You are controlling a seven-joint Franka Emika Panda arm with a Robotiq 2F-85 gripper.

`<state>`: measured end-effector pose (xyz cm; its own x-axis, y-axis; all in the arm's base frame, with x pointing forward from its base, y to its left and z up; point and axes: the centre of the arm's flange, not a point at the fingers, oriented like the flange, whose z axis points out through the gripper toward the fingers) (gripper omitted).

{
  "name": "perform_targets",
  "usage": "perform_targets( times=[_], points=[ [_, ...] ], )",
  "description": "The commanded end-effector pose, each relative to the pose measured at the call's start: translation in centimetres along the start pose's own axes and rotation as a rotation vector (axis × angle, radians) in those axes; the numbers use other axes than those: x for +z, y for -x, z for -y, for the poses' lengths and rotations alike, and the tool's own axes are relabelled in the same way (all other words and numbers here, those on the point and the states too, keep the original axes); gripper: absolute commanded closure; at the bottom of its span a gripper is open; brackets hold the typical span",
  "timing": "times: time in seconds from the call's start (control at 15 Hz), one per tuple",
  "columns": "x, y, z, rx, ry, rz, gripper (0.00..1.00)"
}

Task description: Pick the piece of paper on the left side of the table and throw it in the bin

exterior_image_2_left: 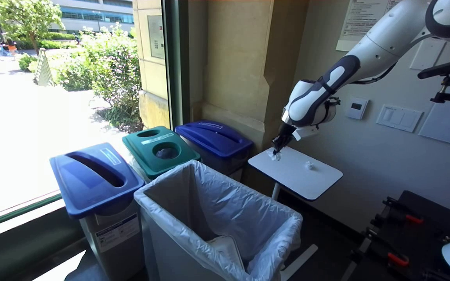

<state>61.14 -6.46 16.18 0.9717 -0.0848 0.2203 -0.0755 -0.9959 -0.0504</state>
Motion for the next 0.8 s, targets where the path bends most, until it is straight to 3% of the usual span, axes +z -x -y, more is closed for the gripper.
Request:
perform_targets(
  times=[0.0, 0.4, 0.73],
  points=[
    [-5.7, 1.1, 8.2, -0.2, -0.046, -0.009, 0.99],
    [-7.6, 1.6, 22.8, -0.536, -0.121, -0.014, 0.99],
    [-6.2, 3.4, 31.0, -0.785, -0.135, -0.062, 0.99]
  ],
)
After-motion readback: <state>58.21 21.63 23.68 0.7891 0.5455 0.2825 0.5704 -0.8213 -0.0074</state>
